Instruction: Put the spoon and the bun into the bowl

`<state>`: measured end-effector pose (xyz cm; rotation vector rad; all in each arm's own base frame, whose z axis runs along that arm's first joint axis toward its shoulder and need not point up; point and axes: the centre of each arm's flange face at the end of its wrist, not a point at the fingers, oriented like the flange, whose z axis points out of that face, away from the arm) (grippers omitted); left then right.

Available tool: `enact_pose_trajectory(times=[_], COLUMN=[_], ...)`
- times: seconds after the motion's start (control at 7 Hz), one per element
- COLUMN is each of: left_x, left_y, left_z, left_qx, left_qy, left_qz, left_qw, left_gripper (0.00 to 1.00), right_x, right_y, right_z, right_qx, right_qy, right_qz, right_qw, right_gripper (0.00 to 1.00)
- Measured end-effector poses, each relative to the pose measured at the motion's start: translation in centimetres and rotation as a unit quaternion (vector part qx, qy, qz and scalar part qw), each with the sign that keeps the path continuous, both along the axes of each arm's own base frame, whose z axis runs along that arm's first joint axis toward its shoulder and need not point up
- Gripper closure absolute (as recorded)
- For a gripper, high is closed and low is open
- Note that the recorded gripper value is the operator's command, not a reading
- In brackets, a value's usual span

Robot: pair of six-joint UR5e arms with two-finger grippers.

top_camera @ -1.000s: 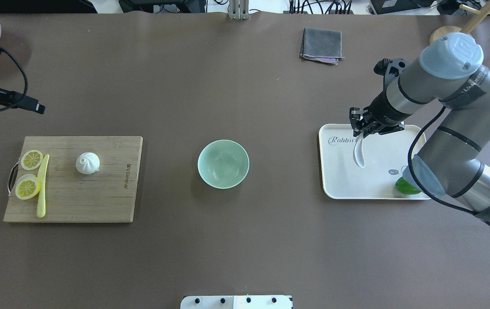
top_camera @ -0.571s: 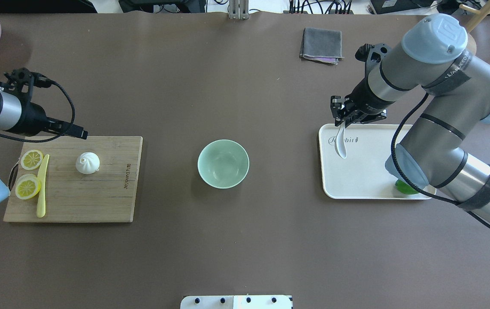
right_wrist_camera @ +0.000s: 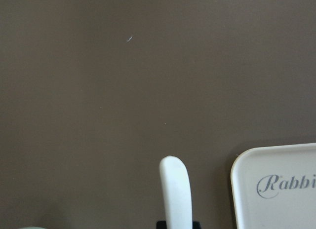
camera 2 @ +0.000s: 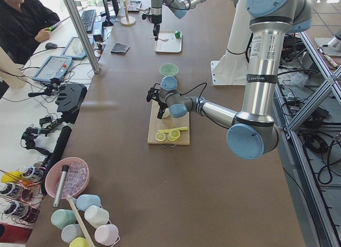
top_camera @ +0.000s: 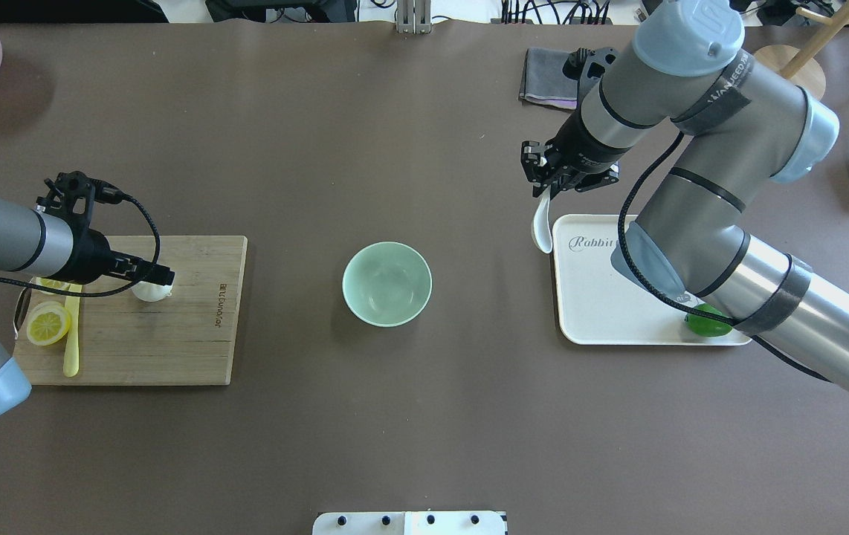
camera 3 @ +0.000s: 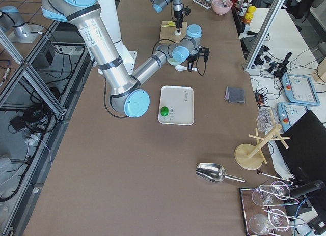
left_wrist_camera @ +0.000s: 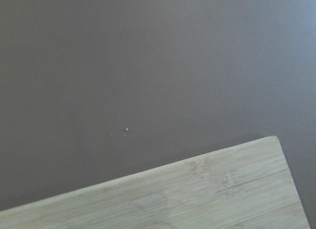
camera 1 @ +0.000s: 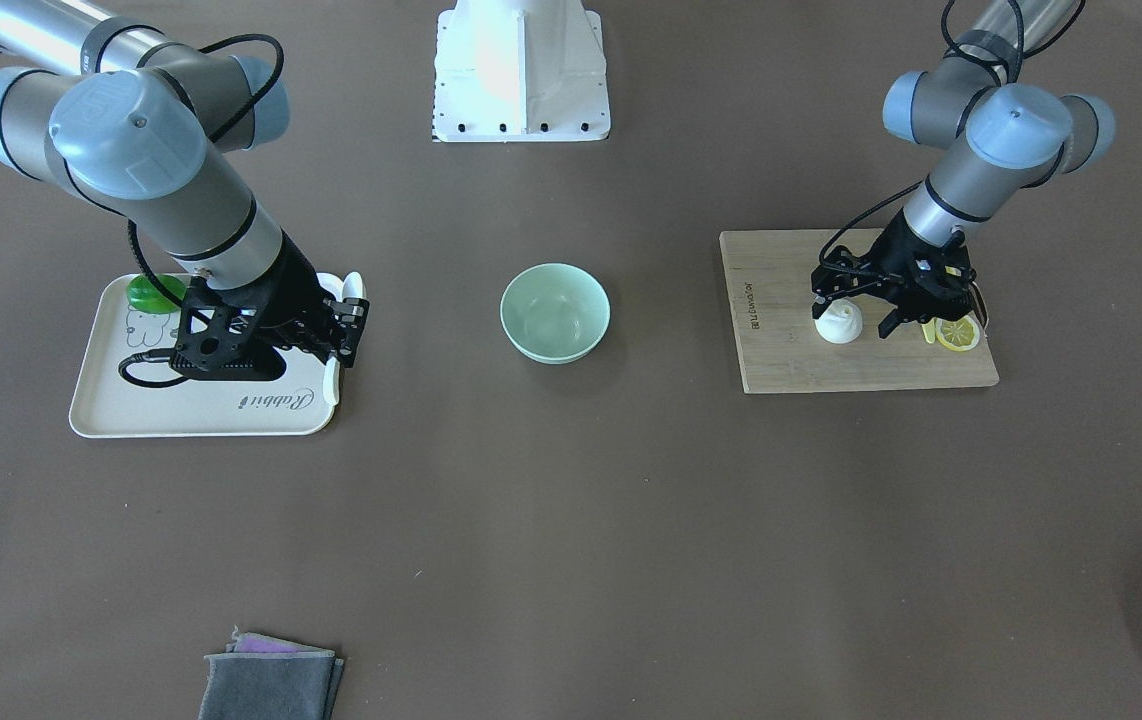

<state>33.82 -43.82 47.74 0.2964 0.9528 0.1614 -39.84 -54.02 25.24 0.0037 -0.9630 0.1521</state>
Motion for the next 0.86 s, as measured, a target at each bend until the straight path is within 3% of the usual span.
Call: enact_pose_trajectory(times=[0.57, 0.86], left_x=[-0.7, -2.1], left_y=[1.1, 0.1], left_z=[-0.4, -3.6], left_qx=[-0.015, -0.022], left_qy=[0.006, 0.04], left_qz=[-0.008, -0.011], left_qw=[0.9998, 0.9989], left_gripper=[1.0, 1.0], right_x=[-1.1, -3.3], right_y=[-0.1, 0.9], right_z=[-1.5, -3.6], right_qx=[0.001, -0.005], right_qy=[-0.006, -0.015], right_qz=[0.0, 0.0], right_qw=[1.0, 0.9999], right_gripper=[1.0, 1.0])
